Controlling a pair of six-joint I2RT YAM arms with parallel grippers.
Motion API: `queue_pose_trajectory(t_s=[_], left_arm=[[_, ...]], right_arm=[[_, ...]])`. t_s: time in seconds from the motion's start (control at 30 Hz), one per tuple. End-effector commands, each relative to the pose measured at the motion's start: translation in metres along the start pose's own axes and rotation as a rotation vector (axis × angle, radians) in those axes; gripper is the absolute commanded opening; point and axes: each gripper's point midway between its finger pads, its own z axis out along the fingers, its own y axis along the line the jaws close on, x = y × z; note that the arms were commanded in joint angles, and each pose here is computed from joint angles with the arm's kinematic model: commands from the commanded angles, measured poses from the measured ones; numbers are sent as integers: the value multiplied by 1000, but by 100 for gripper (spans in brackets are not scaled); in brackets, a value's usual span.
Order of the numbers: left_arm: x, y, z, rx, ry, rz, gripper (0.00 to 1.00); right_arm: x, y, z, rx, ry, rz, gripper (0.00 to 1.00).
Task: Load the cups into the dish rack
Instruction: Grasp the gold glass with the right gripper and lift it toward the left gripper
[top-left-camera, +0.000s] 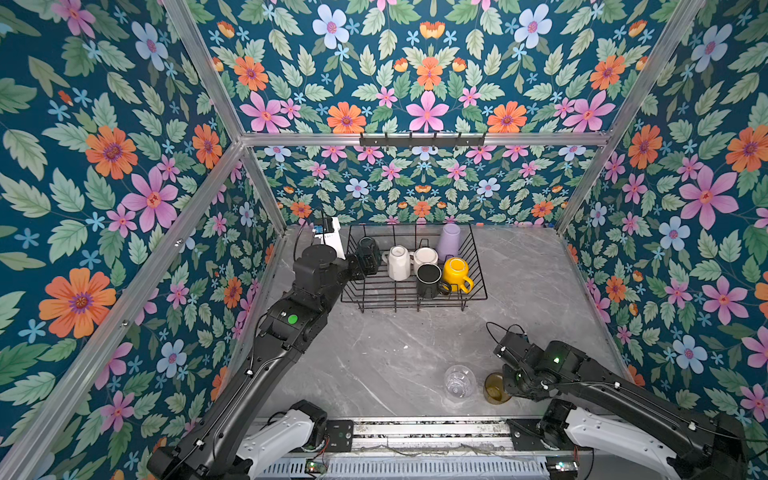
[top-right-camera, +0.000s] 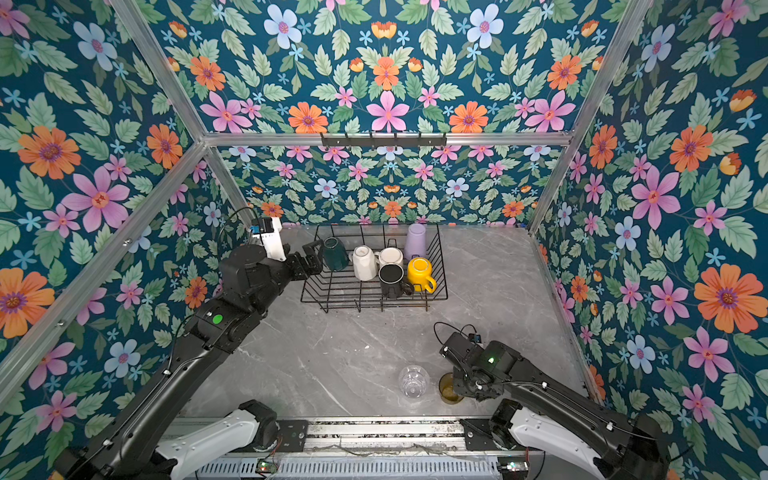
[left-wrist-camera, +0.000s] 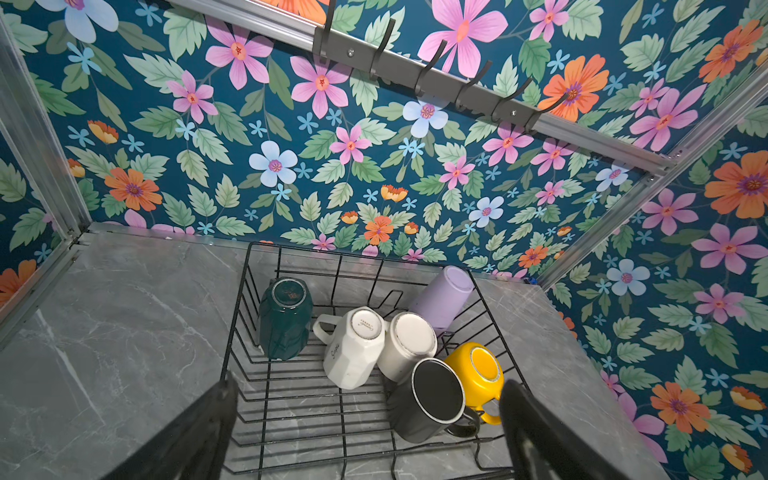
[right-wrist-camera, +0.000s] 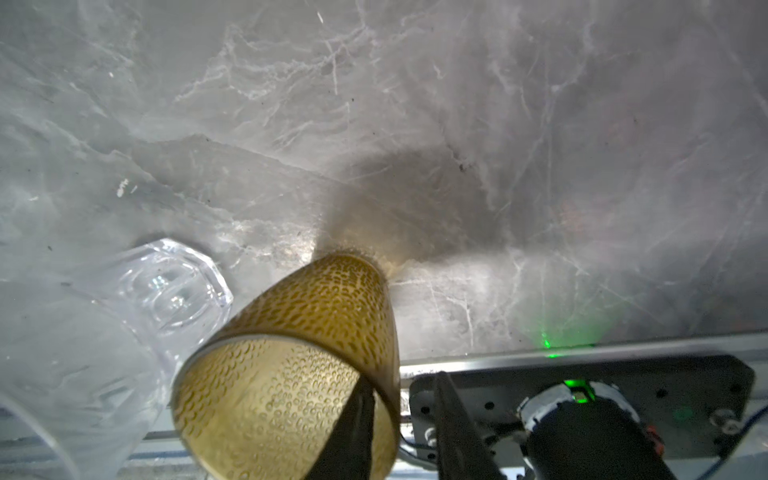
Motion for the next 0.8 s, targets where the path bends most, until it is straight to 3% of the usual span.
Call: queue_pose_trajectory(t_s=[0.0, 0.43, 0.63, 0.77], left_arm=[[-3, 3, -2, -14, -14, 16, 100], [10, 13, -3, -45, 2, 18, 100], [17, 14, -8, -29, 6, 2, 100], [20, 10, -14, 19, -15, -5, 100]], right_arm=[[-12, 3, 3, 10, -53, 15, 22], [-32, 9, 5, 54, -121, -16, 0], [-45, 11, -3, 38, -149, -9, 0], [-57, 17, -7, -44, -167, 27, 0]])
